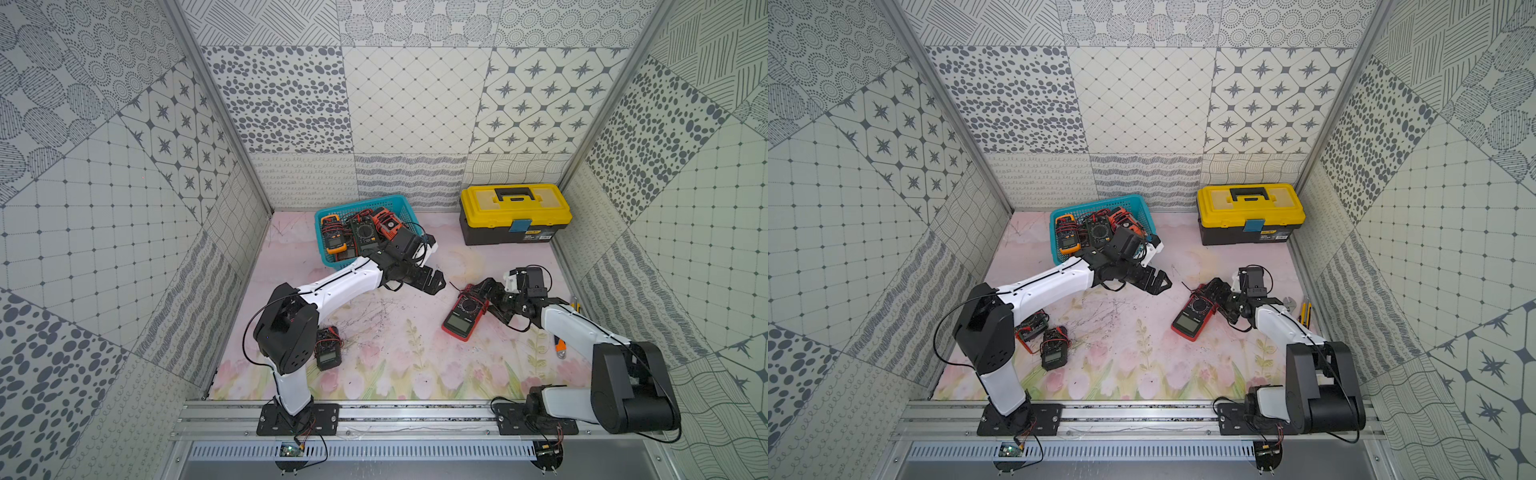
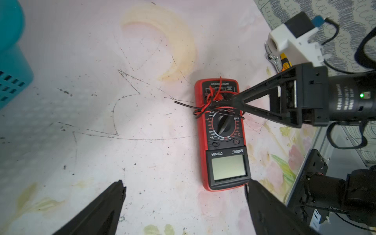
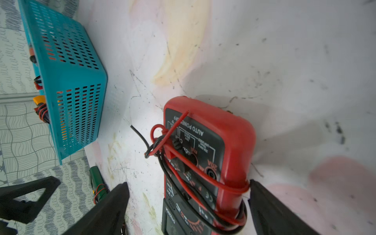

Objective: Put the multimeter into the basket
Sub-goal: Adjust the multimeter at the center of the board.

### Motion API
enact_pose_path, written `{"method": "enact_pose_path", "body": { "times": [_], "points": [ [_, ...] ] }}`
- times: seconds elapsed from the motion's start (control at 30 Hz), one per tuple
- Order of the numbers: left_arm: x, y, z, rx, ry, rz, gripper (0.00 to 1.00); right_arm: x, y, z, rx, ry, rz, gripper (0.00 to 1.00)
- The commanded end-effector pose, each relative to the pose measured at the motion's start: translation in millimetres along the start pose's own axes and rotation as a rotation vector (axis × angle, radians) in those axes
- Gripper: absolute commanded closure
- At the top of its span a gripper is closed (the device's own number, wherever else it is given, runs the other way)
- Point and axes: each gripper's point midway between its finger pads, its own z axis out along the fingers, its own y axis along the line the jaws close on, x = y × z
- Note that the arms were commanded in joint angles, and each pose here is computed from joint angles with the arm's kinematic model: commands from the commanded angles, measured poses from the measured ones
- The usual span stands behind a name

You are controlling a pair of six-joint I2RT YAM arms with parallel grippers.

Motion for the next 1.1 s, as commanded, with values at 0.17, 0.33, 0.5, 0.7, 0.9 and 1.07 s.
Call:
{"method": "enact_pose_path", "body": {
  "times": [0.17,0.33,0.5,0.7,0.9,1.07],
  "points": [
    [34,-22,24,-0.199,0.118,-0.243,0.01,-34,-4,-31,0.101,-0.16,0.031,0.02],
    [50,-54,52,-0.217,0.204,-0.13,0.01,-57,-34,-70,0.193,-0.279,0.099,0.02],
    [63,-64,81,-0.298,0.258,-0.001,0.01,-75,-50,-112,0.179,-0.374,0.146,0.02],
    [70,-69,106,-0.35,0.303,0.138,0.01,-74,-50,-121,0.134,-0.384,0.14,0.02],
    [74,-63,122,-0.398,0.332,0.185,0.01,-70,-49,-122,0.107,-0.399,0.132,0.02],
    [79,-53,134,-0.466,0.343,0.197,0.01,-70,-47,-122,0.102,-0.4,0.127,0.02]
  ]
}}
